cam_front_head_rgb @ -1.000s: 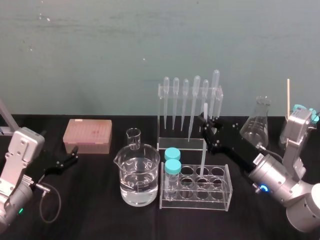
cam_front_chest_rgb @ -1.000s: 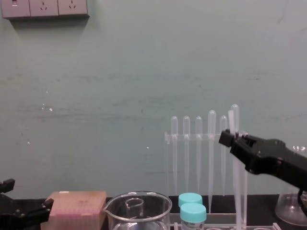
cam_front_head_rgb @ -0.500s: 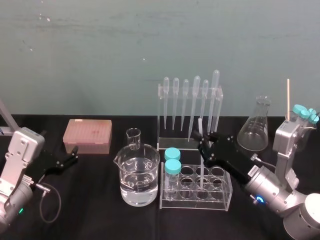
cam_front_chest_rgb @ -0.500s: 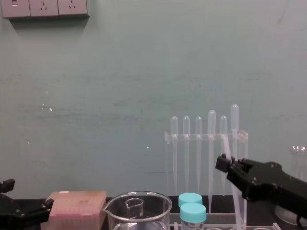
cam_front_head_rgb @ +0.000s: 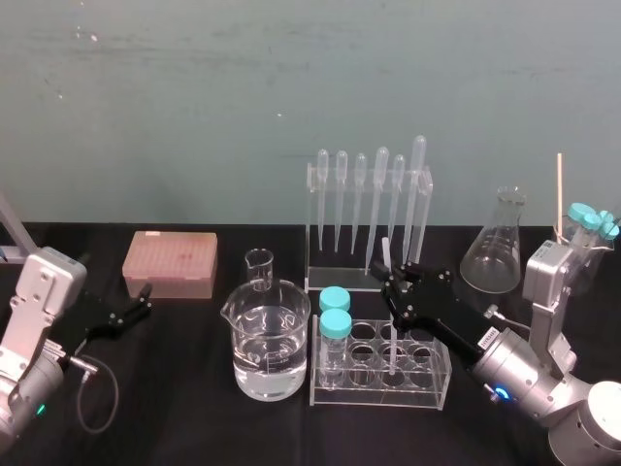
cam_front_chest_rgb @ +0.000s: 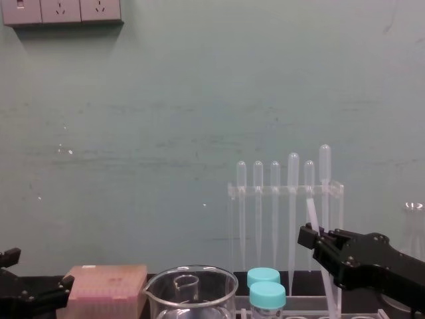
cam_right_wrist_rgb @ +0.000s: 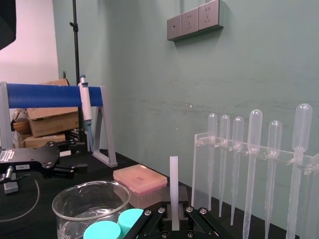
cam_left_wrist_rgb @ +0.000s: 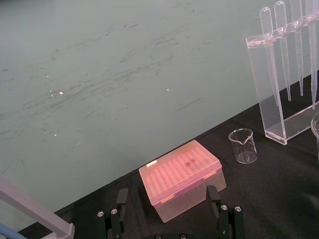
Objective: Pick up the stirring rod with one hand, then place it down.
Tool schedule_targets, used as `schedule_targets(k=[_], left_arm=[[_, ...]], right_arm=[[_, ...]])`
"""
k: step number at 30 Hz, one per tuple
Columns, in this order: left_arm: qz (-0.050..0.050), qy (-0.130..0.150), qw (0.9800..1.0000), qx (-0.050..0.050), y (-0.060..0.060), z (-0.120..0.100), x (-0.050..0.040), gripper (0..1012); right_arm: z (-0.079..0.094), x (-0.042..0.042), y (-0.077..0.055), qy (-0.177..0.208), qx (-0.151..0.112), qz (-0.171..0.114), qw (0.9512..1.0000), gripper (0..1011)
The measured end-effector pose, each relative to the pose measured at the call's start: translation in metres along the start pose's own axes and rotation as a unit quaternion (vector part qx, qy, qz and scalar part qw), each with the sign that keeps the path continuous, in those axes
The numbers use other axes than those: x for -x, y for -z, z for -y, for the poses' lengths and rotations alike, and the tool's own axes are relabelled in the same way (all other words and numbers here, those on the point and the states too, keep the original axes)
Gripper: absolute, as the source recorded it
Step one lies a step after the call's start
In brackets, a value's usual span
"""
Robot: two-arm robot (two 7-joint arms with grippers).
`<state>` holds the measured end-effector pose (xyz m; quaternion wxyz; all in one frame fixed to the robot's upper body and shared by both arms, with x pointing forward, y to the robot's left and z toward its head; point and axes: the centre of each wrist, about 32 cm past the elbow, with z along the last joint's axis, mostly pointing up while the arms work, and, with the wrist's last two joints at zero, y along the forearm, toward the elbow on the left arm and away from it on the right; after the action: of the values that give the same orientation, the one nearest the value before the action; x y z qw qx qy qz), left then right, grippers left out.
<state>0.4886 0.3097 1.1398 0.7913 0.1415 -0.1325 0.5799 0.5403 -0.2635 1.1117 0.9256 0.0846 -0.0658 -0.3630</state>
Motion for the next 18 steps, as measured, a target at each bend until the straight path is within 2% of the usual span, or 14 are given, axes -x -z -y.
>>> schedule_targets(k=[4, 9, 12, 18], left_arm=[[0.0, 0.0, 1.0, 0.0, 0.0, 0.0, 0.0, 1000], [0.0, 0.0, 1.0, 0.0, 0.0, 0.0, 0.0, 1000], [0.0, 0.0, 1.0, 0.0, 0.0, 0.0, 0.0, 1000], [0.0, 0.0, 1.0, 0.0, 0.0, 0.0, 0.0, 1000]], right_arm=[[0.0, -0.0001, -0.0002, 0.0, 0.0, 0.0, 1.0, 106], [0.0001, -0.0003, -0.0004, 0.0, -0.001, -0.001, 1.0, 255], [0.0001, -0.0004, -0.0005, 0.0, -0.001, -0.001, 1.0, 377], [0.0001, -0.0004, -0.0007, 0.0, -0.001, -0.001, 1.0, 528]])
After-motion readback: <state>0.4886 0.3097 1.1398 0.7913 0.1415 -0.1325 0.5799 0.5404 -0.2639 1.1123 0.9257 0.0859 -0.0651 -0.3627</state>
